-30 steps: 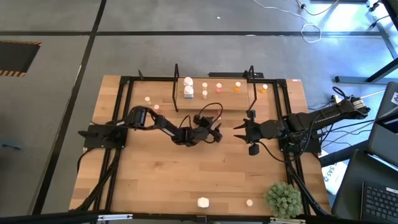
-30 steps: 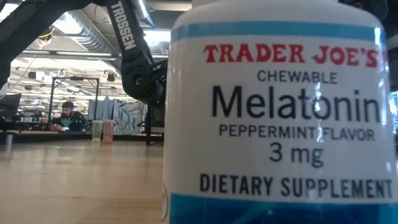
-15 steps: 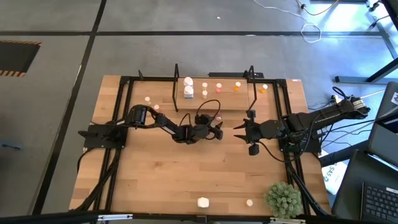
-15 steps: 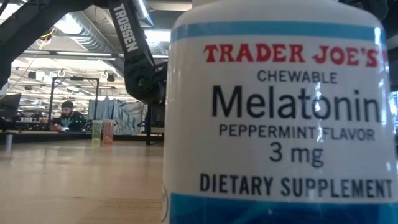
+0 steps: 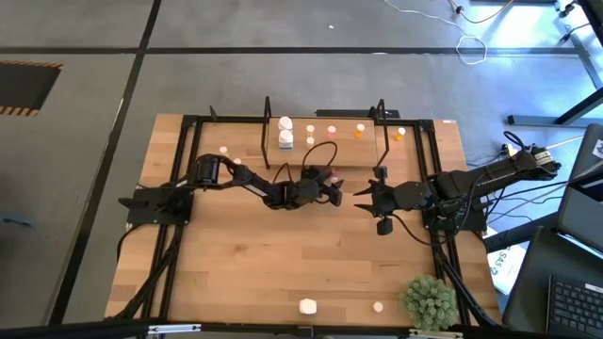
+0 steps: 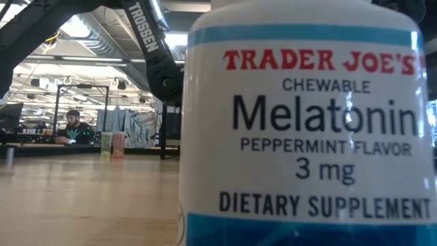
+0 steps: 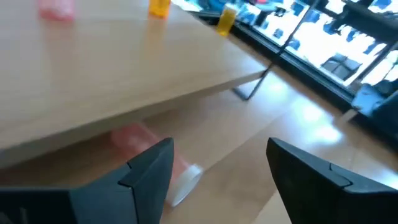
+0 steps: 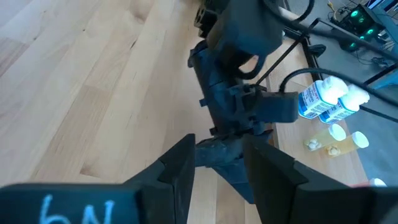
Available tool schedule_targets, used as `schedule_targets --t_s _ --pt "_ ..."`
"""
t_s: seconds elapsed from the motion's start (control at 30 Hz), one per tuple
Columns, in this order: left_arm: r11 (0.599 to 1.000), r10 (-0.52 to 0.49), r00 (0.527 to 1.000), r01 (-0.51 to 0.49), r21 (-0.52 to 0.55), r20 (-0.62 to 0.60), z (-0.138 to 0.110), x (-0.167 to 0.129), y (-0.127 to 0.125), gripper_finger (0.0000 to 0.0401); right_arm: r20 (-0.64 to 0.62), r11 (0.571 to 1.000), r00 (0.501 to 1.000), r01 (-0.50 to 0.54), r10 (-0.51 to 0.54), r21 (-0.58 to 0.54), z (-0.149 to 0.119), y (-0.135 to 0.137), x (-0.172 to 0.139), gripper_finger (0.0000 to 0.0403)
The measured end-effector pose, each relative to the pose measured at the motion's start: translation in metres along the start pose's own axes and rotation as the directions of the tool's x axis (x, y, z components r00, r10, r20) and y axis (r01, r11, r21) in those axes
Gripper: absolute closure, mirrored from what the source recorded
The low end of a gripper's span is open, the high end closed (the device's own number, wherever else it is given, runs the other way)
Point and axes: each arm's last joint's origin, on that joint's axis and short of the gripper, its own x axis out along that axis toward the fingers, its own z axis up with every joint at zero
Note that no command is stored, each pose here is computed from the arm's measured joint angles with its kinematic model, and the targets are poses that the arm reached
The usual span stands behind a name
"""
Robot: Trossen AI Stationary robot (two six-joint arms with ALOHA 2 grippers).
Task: Pick and place medicine bottles onto shelf by color
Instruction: Put the bottom red pill bottle on the shelf aligned with the other red pill bottle
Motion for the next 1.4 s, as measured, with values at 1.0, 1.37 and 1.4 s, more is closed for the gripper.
schedule_targets --t_s 1.0,1.37,1.4 --pt "0.968 0.132 0.921 -0.200 -0.154 -0.366 0.067 0.008 -0.038 0.0149 0.021 1.000 1.000 0.004 -0.004 0.009 0.002 0.000 0.000 0.0267" --pt "0.946 0.219 0.926 -0.279 -0.165 -0.308 0.042 0.008 -0.039 0.0149 0.021 1.000 1.000 0.004 -0.004 0.008 0.002 0.000 0.000 0.0267" --pt "0.945 0.222 0.926 -0.281 -0.165 -0.307 0.040 0.009 -0.038 0.0149 0.021 1.000 1.000 0.004 -0.004 0.008 0.002 0.000 0.000 0.0267"
